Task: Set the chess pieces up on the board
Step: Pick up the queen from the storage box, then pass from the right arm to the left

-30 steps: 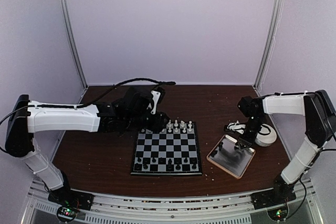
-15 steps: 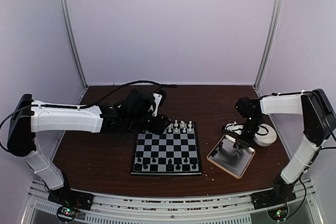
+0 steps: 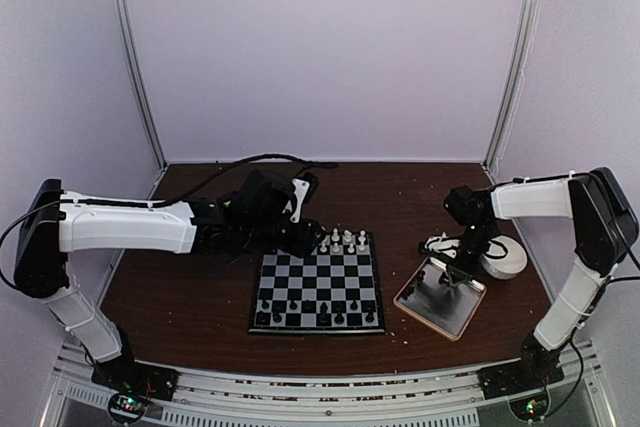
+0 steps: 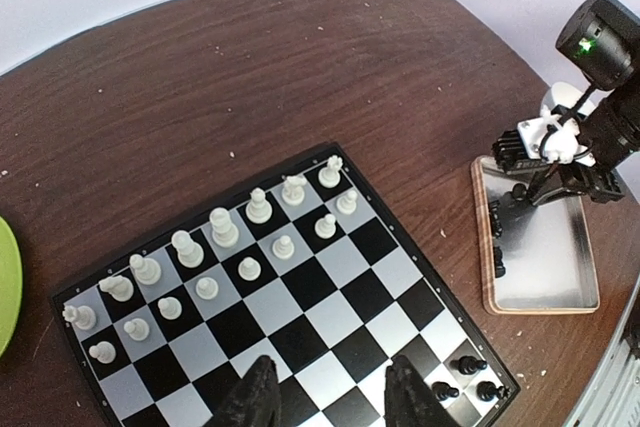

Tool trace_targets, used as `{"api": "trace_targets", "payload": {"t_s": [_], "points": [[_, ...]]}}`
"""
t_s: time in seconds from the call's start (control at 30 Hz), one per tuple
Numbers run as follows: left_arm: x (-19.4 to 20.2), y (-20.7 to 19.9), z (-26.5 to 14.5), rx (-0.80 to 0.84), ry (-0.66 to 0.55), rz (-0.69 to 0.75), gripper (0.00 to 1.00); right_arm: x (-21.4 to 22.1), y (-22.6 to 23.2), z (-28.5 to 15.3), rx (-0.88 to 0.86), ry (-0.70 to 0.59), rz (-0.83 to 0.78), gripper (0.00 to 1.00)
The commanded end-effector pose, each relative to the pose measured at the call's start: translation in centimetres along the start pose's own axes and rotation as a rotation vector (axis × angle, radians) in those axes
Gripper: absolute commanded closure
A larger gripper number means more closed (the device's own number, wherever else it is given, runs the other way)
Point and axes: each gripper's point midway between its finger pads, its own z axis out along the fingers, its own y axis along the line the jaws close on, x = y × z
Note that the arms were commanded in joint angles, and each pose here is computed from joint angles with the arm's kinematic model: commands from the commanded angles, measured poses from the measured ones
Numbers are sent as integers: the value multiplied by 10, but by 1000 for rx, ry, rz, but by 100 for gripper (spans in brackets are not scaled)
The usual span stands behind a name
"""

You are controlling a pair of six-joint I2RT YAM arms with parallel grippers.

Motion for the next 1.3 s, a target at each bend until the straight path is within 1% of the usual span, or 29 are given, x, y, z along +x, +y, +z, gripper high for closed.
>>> {"api": "trace_targets", "payload": {"t_s": [0.0, 0.1, 0.2, 0.33, 0.4, 0.43, 0.5, 0.57, 0.6, 0.67, 0.7, 0.8, 0.87, 0.93, 1.07, 1.27], "points": [[-3, -8, 4, 49, -16, 12, 64, -12, -6, -3, 16, -27, 8, 89], [1, -18, 3, 119, -22, 67, 64, -16, 2, -14, -17, -62, 6, 91], [3, -42, -6, 273, -64, 142, 64, -23, 13, -33, -70, -109, 6, 91], [8, -74, -20, 486, -120, 215, 64, -40, 44, -68, -224, -229, 1, 91], [11, -89, -24, 579, -147, 275, 64, -49, 59, -85, -307, -286, -4, 91], [13, -96, -29, 619, -175, 319, 64, -54, 67, -93, -345, -310, -14, 90], [15, -115, -42, 666, -269, 434, 64, -58, 83, -106, -415, -333, -33, 90], [14, -128, -48, 657, -331, 546, 64, -61, 98, -115, -468, -342, -67, 90], [13, -133, -48, 644, -341, 595, 63, -62, 105, -119, -494, -344, -83, 90], [16, -143, -48, 619, -345, 715, 62, -63, 122, -126, -556, -340, -123, 90], [24, -144, -43, 599, -317, 776, 61, -64, 130, -130, -588, -343, -143, 90], [31, -154, -35, 546, -297, 958, 61, -63, 153, -137, -665, -326, -196, 90], [32, -160, -32, 521, -291, 1043, 62, -62, 165, -139, -705, -312, -228, 89], [30, -168, -31, 500, -305, 1101, 61, -59, 175, -138, -735, -294, -251, 89], [24, -183, -32, 512, -332, 1186, 61, -55, 187, -137, -766, -270, -284, 89], [42, -196, -22, 524, -266, 1350, 62, -55, 191, -137, -776, -261, -293, 89]]}}
